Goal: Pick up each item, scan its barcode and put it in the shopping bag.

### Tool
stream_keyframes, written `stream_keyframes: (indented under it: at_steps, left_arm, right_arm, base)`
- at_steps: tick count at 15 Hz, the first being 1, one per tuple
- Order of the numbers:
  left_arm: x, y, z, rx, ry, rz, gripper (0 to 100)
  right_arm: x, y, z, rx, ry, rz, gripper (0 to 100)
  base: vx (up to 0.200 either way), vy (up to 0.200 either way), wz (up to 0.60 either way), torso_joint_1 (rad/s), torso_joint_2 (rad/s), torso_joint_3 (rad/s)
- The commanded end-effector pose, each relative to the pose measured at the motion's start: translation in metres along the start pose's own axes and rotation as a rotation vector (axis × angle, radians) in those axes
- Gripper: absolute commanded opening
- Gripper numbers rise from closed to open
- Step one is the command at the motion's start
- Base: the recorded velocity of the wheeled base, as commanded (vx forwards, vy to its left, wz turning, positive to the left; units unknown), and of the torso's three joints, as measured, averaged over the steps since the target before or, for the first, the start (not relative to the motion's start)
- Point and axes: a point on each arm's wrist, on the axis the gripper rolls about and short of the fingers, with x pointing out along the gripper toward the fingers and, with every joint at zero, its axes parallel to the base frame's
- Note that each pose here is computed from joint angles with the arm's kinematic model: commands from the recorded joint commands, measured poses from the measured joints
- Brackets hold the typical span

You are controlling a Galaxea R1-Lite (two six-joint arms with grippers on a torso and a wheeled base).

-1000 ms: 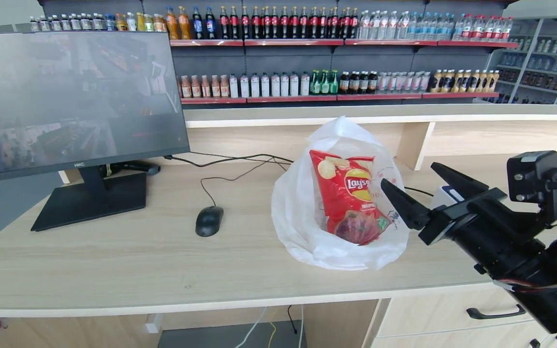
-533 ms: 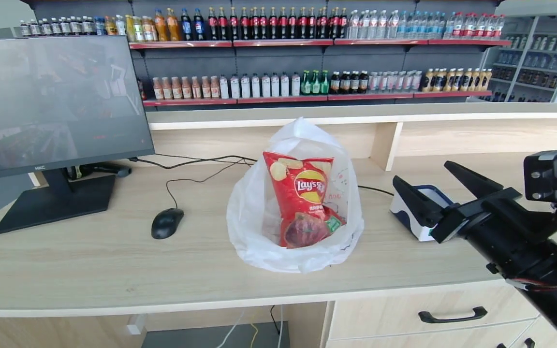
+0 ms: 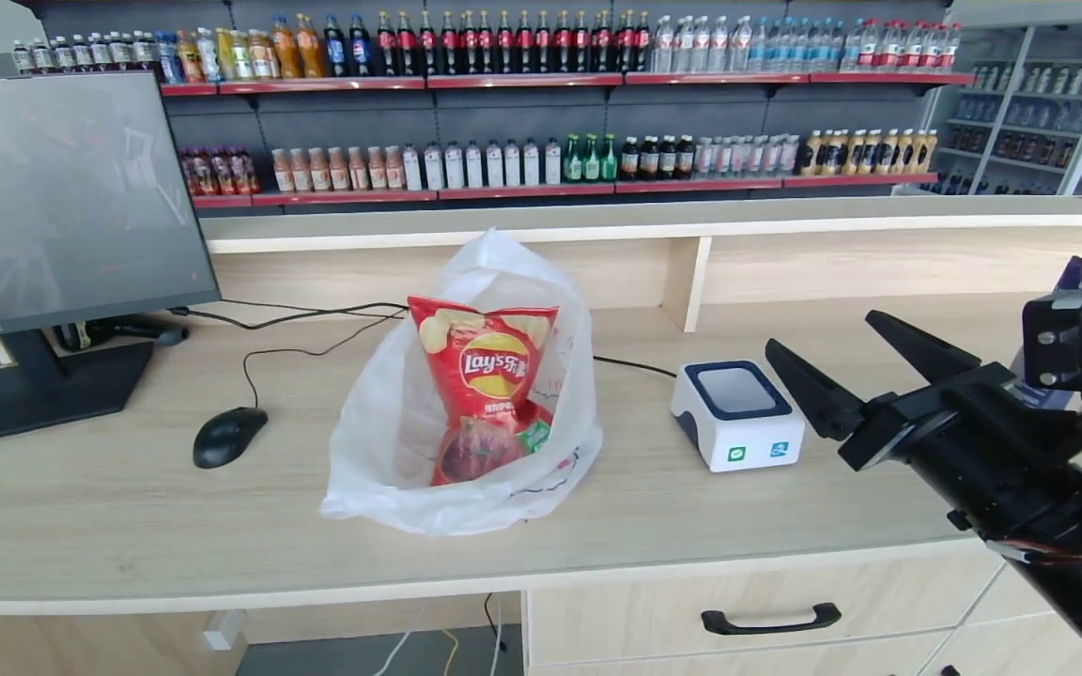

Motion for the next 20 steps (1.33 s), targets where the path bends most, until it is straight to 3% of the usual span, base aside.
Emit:
stream_keyframes:
  at_steps: [1, 5, 8, 20]
  left_arm:
    - [0.0000, 0.0000, 0.0000, 0.001, 0.000, 0.001, 100]
    - [0.0000, 0.0000, 0.0000, -0.001, 0.000, -0.001, 100]
    - [0.0000, 0.0000, 0.0000, -0.003, 0.000, -0.001, 100]
    - [0.0000, 0.0000, 0.0000, -0.001, 0.000, -0.001, 100]
  right_arm:
    - [-0.0012, -0.0001, 0.0008, 0.000, -0.002, 0.000, 100]
    - [-0.0025, -0.0002, -0.0006, -0.001, 0.005, 0.000, 100]
    - [0.0020, -0.0032, 0.0086, -0.004, -0.040, -0.015, 100]
    - [0.0001, -0.0066, 0.0047, -0.011, -0.021, -0.031, 100]
  base:
    - [0.000, -0.200, 0.00, 0.002, 0.00, 0.002]
    - [0.000, -0.200, 0.00, 0.001, 0.00, 0.002]
    - [0.000, -0.200, 0.00, 0.002, 0.00, 0.001]
    - [0.000, -0.183, 0.00, 0.001, 0.00, 0.001]
